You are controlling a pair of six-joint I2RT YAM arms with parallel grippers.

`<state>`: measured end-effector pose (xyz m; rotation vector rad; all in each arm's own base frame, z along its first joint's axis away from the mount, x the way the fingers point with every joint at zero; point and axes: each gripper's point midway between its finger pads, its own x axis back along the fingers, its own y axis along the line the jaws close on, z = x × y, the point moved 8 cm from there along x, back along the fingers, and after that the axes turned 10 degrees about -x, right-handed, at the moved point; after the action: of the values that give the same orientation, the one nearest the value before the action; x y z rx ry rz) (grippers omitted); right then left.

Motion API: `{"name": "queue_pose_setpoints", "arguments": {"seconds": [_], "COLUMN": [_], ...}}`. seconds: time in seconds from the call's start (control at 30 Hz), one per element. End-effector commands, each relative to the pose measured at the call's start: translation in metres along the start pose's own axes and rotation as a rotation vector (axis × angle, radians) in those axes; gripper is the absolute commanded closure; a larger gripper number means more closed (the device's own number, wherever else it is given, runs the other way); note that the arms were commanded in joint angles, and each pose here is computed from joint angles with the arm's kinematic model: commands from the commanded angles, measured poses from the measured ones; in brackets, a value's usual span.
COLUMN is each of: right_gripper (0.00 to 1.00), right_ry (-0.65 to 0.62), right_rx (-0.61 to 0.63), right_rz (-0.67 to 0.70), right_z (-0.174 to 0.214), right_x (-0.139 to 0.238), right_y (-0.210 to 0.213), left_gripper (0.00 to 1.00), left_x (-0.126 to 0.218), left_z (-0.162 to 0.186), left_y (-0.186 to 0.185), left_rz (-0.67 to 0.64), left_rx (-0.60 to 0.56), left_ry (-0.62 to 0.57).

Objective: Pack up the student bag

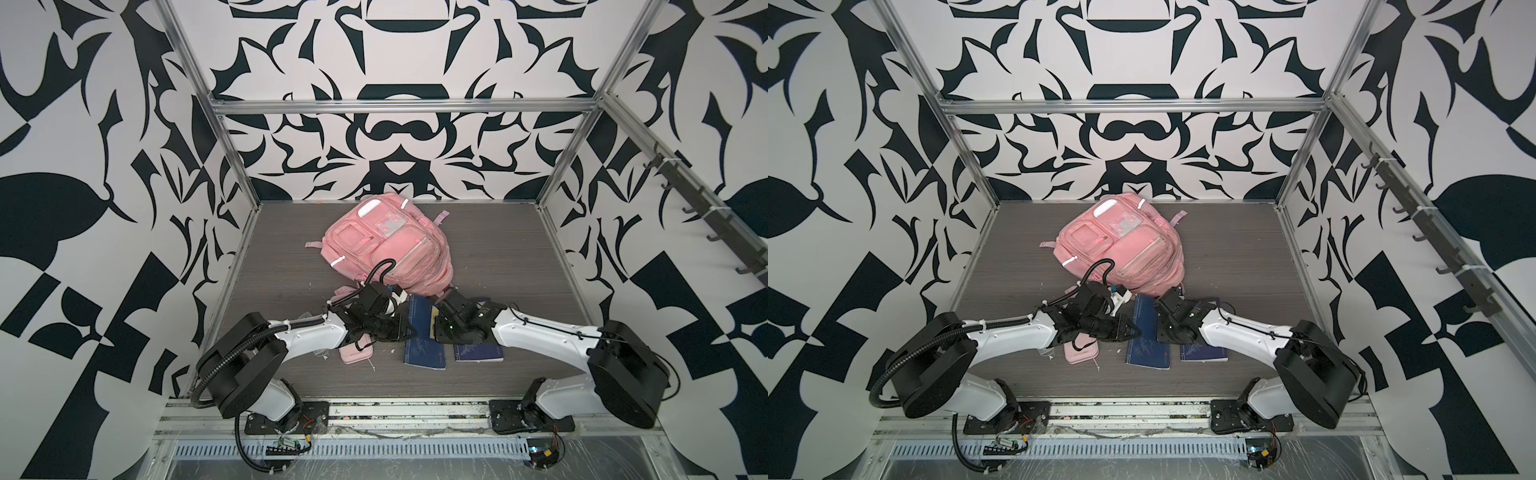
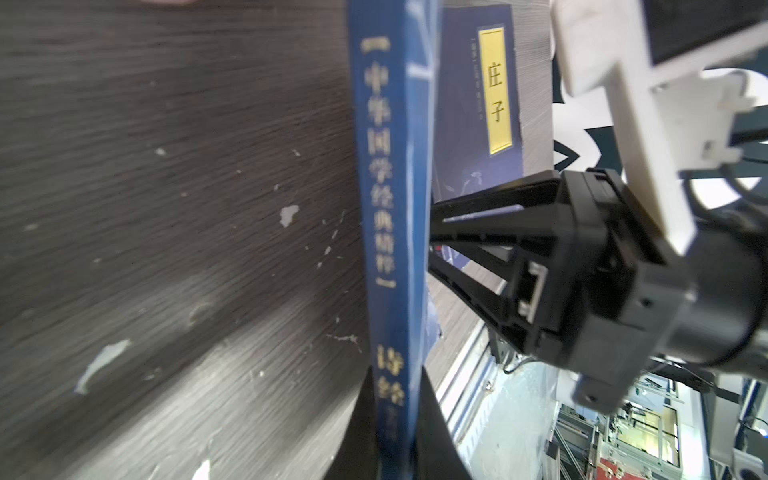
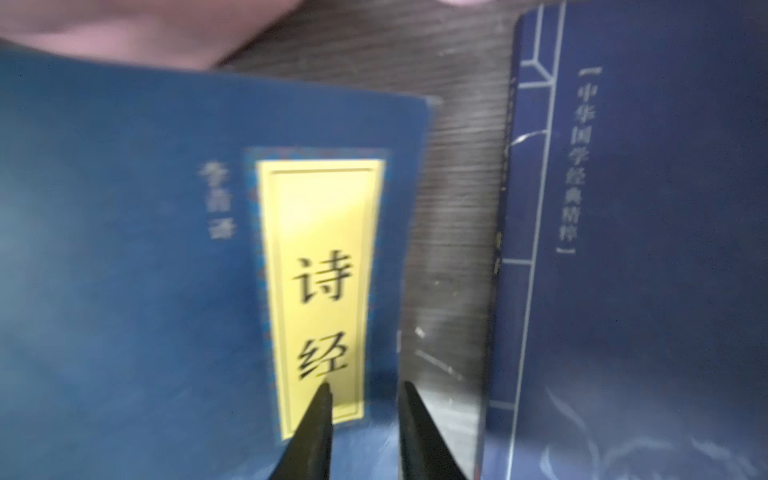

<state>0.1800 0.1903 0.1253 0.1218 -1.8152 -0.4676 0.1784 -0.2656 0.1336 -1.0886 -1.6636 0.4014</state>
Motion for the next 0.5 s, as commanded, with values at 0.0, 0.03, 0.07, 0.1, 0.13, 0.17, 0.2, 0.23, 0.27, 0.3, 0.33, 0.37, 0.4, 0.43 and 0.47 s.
{"name": "queue_pose_setpoints", "arguments": {"seconds": [0.0, 0.03, 0.07, 0.1, 0.13, 0.17, 0.2, 0.23, 0.27, 0.3, 0.33, 0.37, 0.4, 0.43, 0.47], "right_gripper": [0.61, 0.58, 0.52, 0.47, 0.42, 0.37, 0.36, 0.34, 0.32, 0.28, 0.25, 0.22, 0.20, 0.19, 0.19], "right_ry": [-0.094, -0.120, -0.150, -0.177, -0.198, -0.219, -0.235, -0.261, -0.281, -0.296, -0.303, -0.303, -0.300, -0.294, -0.285], "right_rx": [0.014, 0.012, 0.008, -0.004, -0.015, -0.019, -0.008, -0.001, 0.007, 0.015, 0.019, 0.021, 0.014, 0.008, -0.002], "right_rz": [-0.104, -0.121, -0.140, -0.155, -0.181, -0.220, -0.256, -0.286, -0.299, -0.305, -0.305, -0.308, -0.315, -0.334, -0.362], "right_z": [-0.013, -0.016, -0.019, -0.022, -0.025, -0.026, -0.026, -0.027, -0.028, -0.029, -0.030, -0.031, -0.032, -0.032, -0.033], "right_x": [0.039, 0.047, 0.055, 0.061, 0.066, 0.070, 0.074, 0.080, 0.085, 0.089, 0.092, 0.093, 0.093, 0.093, 0.092], "right_y": [0.016, 0.015, 0.015, 0.013, 0.013, 0.013, 0.015, 0.015, 0.014, 0.013, 0.011, 0.008, 0.005, 0.003, 0.000], "left_gripper": [1.00, 1.00, 1.00, 1.00, 1.00, 1.00, 1.00, 1.00, 1.00, 1.00, 1.00, 1.00, 1.00, 1.00, 1.00], "left_x": [0.020, 0.024, 0.029, 0.033, 0.036, 0.040, 0.043, 0.046, 0.049, 0.051, 0.054, 0.056, 0.058, 0.059, 0.060], "left_z": [-0.024, -0.027, -0.031, -0.034, -0.036, -0.039, -0.040, -0.043, -0.045, -0.046, -0.049, -0.051, -0.054, -0.056, -0.058], "left_y": [-0.020, -0.020, -0.020, -0.020, -0.020, -0.020, -0.020, -0.020, -0.020, -0.020, -0.020, -0.020, -0.020, -0.020, -0.019], "left_rz": [0.116, 0.134, 0.149, 0.167, 0.181, 0.195, 0.207, 0.221, 0.237, 0.257, 0.281, 0.318, 0.359, 0.389, 0.420], "left_rx": [-0.062, -0.064, -0.064, -0.063, -0.064, -0.065, -0.065, -0.069, -0.070, -0.072, -0.073, -0.066, -0.056, -0.050, -0.040], "left_ry": [-0.080, -0.090, -0.100, -0.105, -0.112, -0.119, -0.124, -0.131, -0.136, -0.142, -0.149, -0.150, -0.150, -0.154, -0.153]}}
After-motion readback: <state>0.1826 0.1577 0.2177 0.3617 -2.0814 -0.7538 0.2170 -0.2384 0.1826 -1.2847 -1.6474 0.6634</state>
